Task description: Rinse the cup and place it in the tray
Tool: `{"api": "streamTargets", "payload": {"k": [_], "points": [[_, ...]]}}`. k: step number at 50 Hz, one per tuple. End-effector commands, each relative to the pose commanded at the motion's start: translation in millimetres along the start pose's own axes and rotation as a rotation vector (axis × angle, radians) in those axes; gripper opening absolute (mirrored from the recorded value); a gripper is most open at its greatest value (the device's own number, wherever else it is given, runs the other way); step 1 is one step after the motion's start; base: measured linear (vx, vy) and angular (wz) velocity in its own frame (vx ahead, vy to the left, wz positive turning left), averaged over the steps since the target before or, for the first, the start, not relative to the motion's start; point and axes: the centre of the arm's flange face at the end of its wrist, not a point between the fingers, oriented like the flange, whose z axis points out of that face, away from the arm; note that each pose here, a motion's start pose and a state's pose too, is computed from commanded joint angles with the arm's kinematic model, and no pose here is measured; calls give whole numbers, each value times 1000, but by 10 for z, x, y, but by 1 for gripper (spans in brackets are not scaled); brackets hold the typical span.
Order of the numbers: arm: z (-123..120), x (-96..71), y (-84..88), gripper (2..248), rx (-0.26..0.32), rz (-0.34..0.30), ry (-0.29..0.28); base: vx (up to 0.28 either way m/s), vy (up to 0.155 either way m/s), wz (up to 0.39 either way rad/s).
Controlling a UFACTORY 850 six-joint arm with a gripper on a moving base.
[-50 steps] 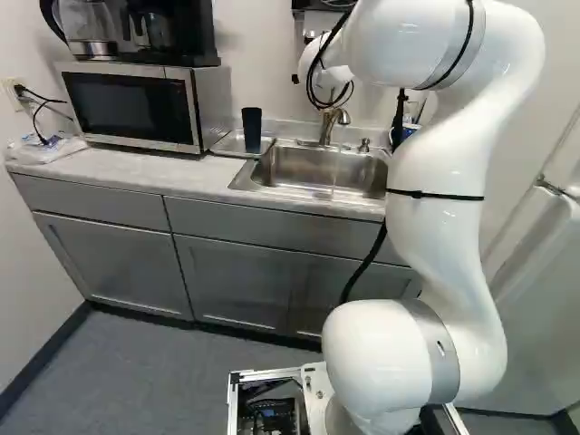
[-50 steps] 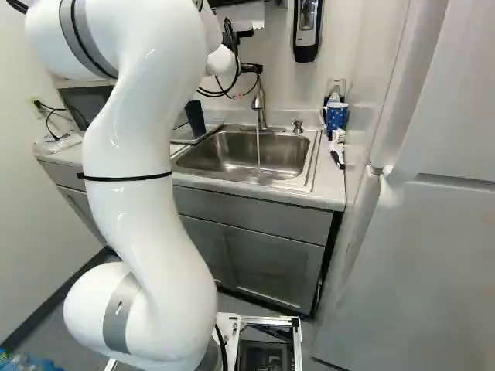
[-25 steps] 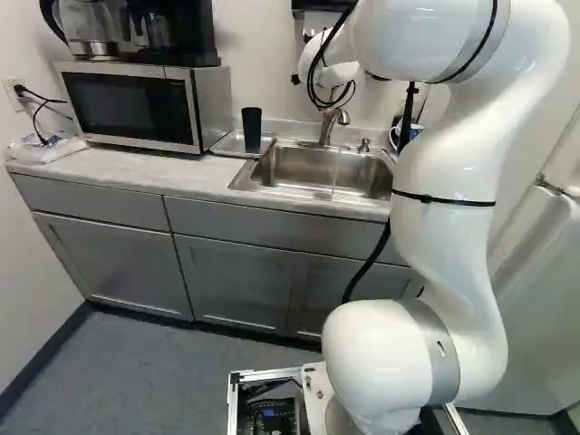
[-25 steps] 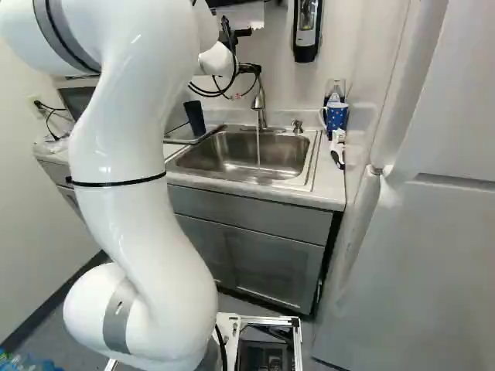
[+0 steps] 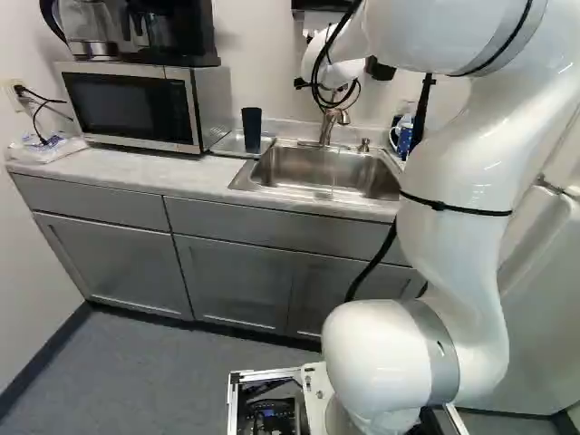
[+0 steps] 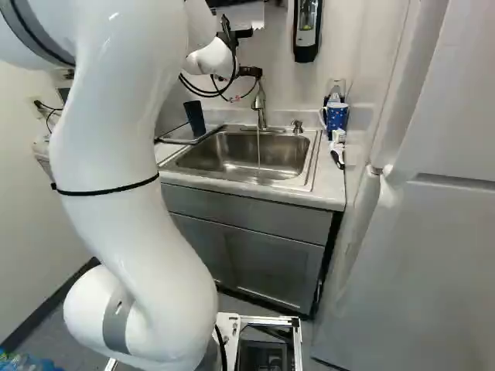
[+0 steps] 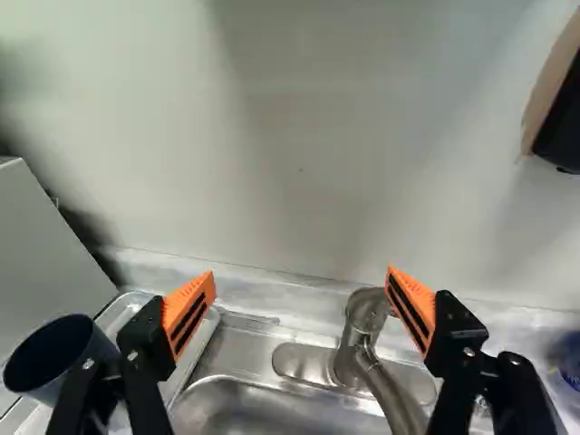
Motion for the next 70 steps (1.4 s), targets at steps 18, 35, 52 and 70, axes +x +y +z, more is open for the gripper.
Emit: {"api": "streamTargets", "payload": {"k": [18,35,52,70], "points": [[-248,-73,14,247,-3,1,-34,0,0,0],[-512,-131,83,247,-15,4,-40,0,0,0],[-838,-210,187,247,-34,10,-44,0,0,0],[-1191,-313,298,247,-58,17,-51,0,0,0]]}}
